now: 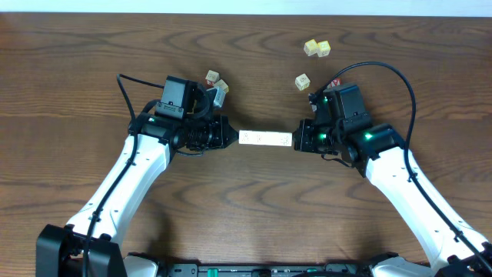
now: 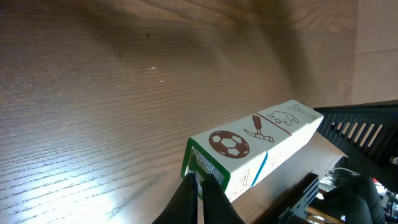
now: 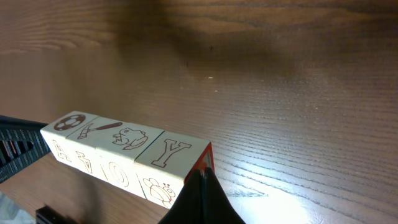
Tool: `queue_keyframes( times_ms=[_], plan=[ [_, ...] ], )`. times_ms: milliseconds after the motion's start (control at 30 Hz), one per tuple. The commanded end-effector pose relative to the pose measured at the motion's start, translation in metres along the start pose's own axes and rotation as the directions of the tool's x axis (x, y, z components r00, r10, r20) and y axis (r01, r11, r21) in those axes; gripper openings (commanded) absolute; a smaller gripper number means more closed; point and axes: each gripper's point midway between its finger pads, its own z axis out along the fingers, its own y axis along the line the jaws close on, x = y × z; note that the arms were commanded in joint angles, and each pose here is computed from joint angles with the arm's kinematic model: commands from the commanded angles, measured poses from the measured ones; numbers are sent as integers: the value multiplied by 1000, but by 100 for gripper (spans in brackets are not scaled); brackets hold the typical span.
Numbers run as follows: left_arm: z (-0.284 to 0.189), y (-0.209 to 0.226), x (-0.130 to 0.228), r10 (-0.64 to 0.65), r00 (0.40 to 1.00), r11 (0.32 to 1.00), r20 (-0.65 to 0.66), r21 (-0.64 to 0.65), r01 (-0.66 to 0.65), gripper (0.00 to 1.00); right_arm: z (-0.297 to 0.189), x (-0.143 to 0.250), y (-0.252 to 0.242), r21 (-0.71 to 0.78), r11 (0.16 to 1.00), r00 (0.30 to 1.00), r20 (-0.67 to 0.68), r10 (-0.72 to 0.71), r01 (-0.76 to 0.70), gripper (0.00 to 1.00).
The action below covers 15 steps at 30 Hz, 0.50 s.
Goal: Lift 4 blocks
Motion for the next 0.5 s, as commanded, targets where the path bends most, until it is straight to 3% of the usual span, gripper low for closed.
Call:
queue_keyframes(
  times_ms=[0,467],
  plan=[
    [-5,-33,0,44,999,994,-12,98,-43,7,-2,12,29,-114,993,999,-45,-25,20,1],
    [-5,-33,0,45,999,994,-11,98,-43,7,-2,11,30,-116,993,999,-43,-19,14,1]
  ],
)
